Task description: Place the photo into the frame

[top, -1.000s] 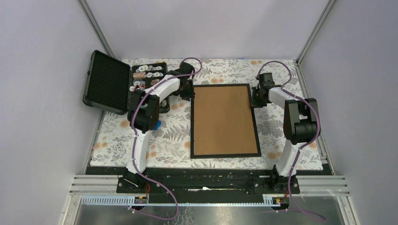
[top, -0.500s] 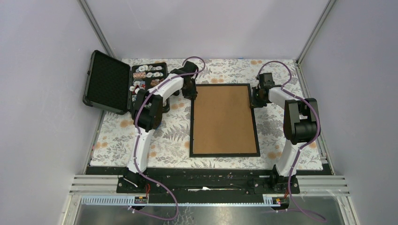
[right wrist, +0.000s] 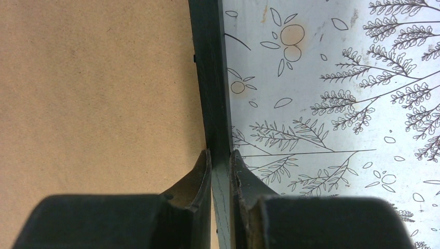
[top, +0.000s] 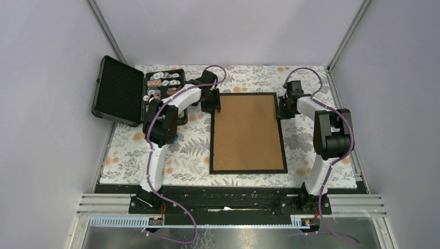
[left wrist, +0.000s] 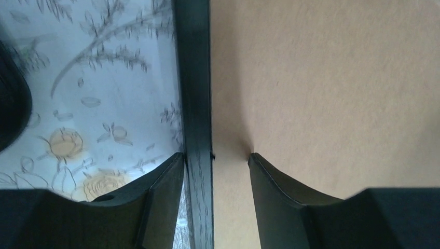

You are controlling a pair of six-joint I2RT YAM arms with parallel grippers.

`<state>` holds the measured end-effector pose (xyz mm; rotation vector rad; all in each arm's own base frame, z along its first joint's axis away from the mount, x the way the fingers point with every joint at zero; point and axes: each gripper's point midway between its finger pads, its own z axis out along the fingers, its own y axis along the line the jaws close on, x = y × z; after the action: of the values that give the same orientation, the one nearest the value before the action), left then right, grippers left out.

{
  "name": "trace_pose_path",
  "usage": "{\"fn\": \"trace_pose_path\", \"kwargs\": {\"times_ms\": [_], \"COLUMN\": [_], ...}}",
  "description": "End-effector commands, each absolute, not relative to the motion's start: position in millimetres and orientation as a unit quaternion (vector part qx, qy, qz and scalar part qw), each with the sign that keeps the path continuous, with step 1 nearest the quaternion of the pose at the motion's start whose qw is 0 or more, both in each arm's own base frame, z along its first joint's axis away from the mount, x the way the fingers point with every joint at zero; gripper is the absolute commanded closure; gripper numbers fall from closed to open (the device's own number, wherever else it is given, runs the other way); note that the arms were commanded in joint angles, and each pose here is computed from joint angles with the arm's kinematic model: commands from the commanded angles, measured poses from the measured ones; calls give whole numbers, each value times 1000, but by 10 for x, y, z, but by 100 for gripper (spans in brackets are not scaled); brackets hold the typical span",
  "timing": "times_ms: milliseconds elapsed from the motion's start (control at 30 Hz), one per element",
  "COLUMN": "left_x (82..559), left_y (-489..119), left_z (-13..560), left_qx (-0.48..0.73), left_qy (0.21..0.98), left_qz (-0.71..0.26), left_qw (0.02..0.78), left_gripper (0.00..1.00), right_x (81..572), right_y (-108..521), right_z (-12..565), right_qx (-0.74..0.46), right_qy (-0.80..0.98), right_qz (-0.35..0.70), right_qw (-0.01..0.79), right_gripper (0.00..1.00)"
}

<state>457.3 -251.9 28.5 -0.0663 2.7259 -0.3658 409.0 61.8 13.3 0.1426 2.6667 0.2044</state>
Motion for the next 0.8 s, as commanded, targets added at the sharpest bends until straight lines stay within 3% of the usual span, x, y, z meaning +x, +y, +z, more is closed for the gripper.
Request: {"fn": "trace_pose_path", "kwargs": {"times_ms": [0, 200, 400, 567, 767], "left_x": [4487, 4499, 4595, 4663, 4689], "left_y": [-2583, -2401, -2320, -2245, -2148], "left_z": [714, 628, 604, 582, 542], "left_qx": [-42, -57, -75, -84, -84], "left_qy": [954, 955, 950, 951, 954], "left_qz": [-228, -221, -220, -209, -180], "left_qw": [191, 190, 207, 213, 224], "left_gripper": [48, 56, 50, 63, 63], "right_x": [3474, 3478, 3476, 3489, 3485], "right_y": [823, 831, 828, 835, 831], "right_z": [-327, -326, -329, -324, -324], "right_qx": [49, 49, 49, 49, 49], "right_qy": [989, 988, 988, 988, 988], "right_qz": [96, 98, 98, 99, 99], "right_qw": [104, 105, 104, 106, 106], "right_gripper": [85, 85, 85, 85, 85]}}
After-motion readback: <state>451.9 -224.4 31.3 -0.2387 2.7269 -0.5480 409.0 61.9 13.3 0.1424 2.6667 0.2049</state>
